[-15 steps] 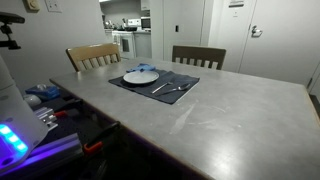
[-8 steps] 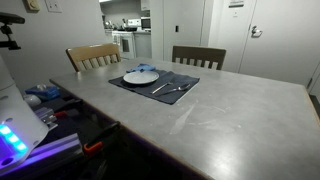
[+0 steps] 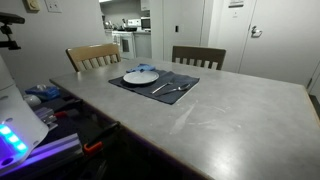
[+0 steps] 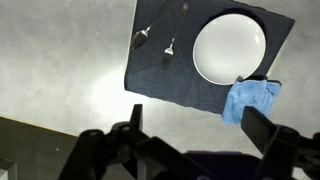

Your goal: Use the blue towel to wipe the plate

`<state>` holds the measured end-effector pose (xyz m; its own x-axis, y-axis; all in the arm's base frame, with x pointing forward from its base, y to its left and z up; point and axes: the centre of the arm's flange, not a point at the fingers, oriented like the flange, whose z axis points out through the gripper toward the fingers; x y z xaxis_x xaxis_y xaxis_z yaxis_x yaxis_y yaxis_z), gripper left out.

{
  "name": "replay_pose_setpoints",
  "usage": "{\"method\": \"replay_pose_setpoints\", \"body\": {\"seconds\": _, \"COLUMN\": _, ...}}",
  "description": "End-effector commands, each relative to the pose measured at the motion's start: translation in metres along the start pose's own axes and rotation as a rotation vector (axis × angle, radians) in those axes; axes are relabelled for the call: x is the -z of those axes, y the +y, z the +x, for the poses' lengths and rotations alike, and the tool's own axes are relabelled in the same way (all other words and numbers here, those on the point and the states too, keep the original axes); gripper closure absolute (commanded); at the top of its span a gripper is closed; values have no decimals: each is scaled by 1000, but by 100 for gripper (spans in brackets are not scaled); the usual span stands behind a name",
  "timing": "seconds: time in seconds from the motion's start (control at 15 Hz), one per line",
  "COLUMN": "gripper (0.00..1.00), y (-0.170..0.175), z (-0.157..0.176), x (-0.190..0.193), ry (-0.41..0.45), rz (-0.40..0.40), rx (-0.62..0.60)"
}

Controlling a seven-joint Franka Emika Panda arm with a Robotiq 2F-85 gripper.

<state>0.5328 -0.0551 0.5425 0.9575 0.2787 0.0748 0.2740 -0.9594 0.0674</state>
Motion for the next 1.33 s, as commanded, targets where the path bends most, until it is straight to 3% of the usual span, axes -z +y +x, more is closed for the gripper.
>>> {"method": "replay_pose_setpoints", "body": {"seconds": 0.0, "gripper": 0, "y": -16, "z": 30, "x": -14, "ry": 4, "rz": -12, "rx": 97}}
{"method": "replay_pose_setpoints", "body": {"seconds": 0.4, "gripper": 0, "y": -59, "z": 69, "x": -52, "ry": 51, "rz": 69, "rx": 210}}
{"method": "replay_pose_setpoints", "body": {"seconds": 0.8, "gripper": 0, "y": -77, "z": 101, "x": -97, "ry": 39, "rz": 154, "rx": 272}}
{"method": "replay_pose_setpoints", "body": {"seconds": 0.87, "gripper": 0, "y": -81, "z": 83, "x": -87, "ry": 34, "rz": 132, "rx": 243}}
{"method": "replay_pose_setpoints", "body": {"seconds": 1.27, "gripper": 0, "y": -88, "z": 102, "x": -104, "ry": 8, "rz": 120, "rx": 242}}
